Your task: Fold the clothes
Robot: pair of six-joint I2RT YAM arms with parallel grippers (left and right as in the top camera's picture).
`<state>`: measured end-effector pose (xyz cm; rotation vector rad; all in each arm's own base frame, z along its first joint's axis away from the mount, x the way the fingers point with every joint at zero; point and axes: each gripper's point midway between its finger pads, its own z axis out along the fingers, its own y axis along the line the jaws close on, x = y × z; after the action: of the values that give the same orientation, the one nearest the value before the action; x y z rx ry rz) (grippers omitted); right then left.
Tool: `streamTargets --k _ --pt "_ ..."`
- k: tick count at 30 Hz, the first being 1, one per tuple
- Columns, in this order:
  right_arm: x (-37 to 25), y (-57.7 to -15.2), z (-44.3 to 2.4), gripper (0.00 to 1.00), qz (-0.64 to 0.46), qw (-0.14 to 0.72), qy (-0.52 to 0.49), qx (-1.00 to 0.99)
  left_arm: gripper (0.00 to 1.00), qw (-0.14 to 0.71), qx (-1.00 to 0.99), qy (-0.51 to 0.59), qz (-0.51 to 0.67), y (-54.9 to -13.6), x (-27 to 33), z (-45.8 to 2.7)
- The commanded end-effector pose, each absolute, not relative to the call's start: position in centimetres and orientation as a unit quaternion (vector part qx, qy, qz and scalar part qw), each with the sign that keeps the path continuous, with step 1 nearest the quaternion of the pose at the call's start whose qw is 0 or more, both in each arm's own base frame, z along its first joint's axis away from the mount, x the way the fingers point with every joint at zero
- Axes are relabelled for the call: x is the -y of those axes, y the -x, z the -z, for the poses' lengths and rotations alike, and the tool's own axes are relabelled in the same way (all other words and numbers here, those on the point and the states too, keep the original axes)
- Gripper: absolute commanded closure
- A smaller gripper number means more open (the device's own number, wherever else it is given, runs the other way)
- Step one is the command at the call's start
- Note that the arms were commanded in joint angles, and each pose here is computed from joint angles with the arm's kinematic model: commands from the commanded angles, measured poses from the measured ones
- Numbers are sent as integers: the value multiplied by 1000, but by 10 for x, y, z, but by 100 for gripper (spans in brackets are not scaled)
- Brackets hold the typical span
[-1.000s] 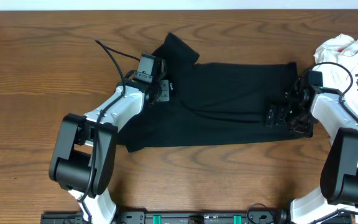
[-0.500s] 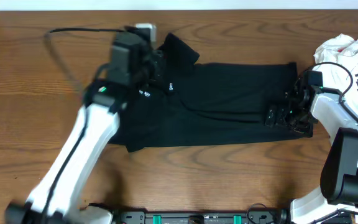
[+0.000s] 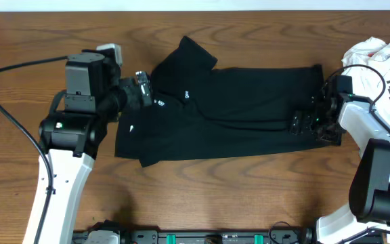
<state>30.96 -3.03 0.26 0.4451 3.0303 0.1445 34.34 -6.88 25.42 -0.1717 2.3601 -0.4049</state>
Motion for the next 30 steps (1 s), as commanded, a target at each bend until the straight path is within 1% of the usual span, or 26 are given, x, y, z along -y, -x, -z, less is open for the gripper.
streamTargets --k 1,4,8,10,13,15,16,17,18,19,20,22,27,30 --pt "32 -321 -18 1 -54 51 -133 -988 2 348 -922 68 156 -336 67 -250" --pt "34 -329 -42 1 -51 63 -115 -990 2 335 -927 70 154 -331 67 -246" --pt "40 -338 -65 1 -49 86 -128 -987 2 335 -927 70 154 -331 67 -245" --pt "44 -338 -70 1 -53 92 -154 -982 2 335 -927 70 154 -331 67 -245" --pt "49 -331 -66 1 -71 76 -235 -966 2 335 -927 70 154 -331 67 -245" --pt "54 -325 -64 1 -79 66 -268 -958 2 335 -927 70 154 -331 67 -245" --pt "56 -322 -63 7 -84 62 -272 -956 2 335 -927 70 154 -331 67 -245" --pt "59 -319 -63 19 -88 57 -280 -954 2 335 -927 70 154 -331 67 -245" --pt "61 -316 -63 28 -92 51 -287 -952 2 335 -927 70 154 -331 67 -245" --pt "63 -313 -62 36 -96 47 -293 -950 2 335 -927 70 154 -331 67 -245" --pt "64 -311 -61 38 -100 45 -298 -948 2 335 -927 70 154 -331 67 -245" --pt "65 -310 -58 39 -110 46 -303 -946 2 335 -927 70 154 -331 67 -245" --pt "59 -318 -40 58 -141 77 -294 -942 2 335 -927 70 154 -331 67 -245" --pt "58 -318 -30 66 -145 87 -292 -941 2 335 -927 70 154 -331 67 -245"
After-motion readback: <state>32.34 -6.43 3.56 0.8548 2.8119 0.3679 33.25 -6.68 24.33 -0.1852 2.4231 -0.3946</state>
